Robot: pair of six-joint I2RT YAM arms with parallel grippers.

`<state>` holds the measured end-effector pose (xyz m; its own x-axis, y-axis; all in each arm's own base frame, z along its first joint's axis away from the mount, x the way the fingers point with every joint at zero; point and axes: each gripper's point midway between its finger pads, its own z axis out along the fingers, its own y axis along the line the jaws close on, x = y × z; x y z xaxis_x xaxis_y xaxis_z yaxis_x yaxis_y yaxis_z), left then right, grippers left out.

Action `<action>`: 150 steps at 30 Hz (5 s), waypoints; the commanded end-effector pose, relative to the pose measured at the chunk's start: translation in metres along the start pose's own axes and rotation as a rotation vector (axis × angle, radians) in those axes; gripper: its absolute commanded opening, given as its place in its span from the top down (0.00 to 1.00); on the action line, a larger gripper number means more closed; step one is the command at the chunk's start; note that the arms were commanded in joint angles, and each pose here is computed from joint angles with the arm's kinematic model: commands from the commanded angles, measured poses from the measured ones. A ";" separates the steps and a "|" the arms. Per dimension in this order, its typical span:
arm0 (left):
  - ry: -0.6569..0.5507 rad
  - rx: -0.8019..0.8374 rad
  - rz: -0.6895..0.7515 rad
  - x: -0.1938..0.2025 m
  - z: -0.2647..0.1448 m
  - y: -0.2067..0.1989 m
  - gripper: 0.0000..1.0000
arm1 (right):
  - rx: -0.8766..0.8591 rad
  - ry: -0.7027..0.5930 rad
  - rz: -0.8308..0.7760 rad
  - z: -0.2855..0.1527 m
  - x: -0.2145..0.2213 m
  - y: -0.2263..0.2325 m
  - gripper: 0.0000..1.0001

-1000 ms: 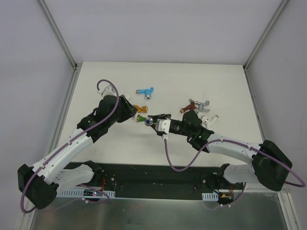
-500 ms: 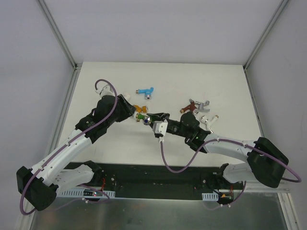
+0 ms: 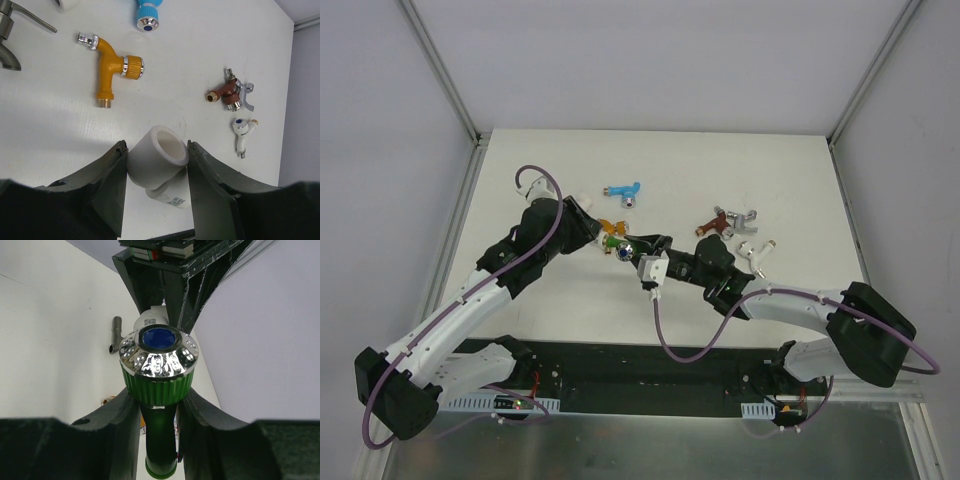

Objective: Install the water faucets

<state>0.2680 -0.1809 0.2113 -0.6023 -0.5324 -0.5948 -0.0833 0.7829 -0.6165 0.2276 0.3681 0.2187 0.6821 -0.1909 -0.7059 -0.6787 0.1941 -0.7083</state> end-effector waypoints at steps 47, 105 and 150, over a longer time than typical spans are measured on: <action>-0.206 0.455 -0.268 -0.004 -0.022 -0.098 1.00 | 0.792 0.045 0.994 -0.017 0.038 -0.044 1.00; 0.686 -0.563 0.697 0.157 -0.021 0.119 0.09 | 0.596 0.279 0.988 -0.108 0.093 0.038 1.00; 0.595 -0.710 0.088 0.112 -0.005 0.142 0.16 | 0.681 0.185 1.089 -0.118 0.100 0.026 1.00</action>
<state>0.2128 -0.1200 0.0436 -0.9283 -0.3296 -0.1721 -0.3447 0.9364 0.0659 0.2429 0.2385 0.1005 -0.2761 0.1628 -0.9472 -0.5283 0.7976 0.2911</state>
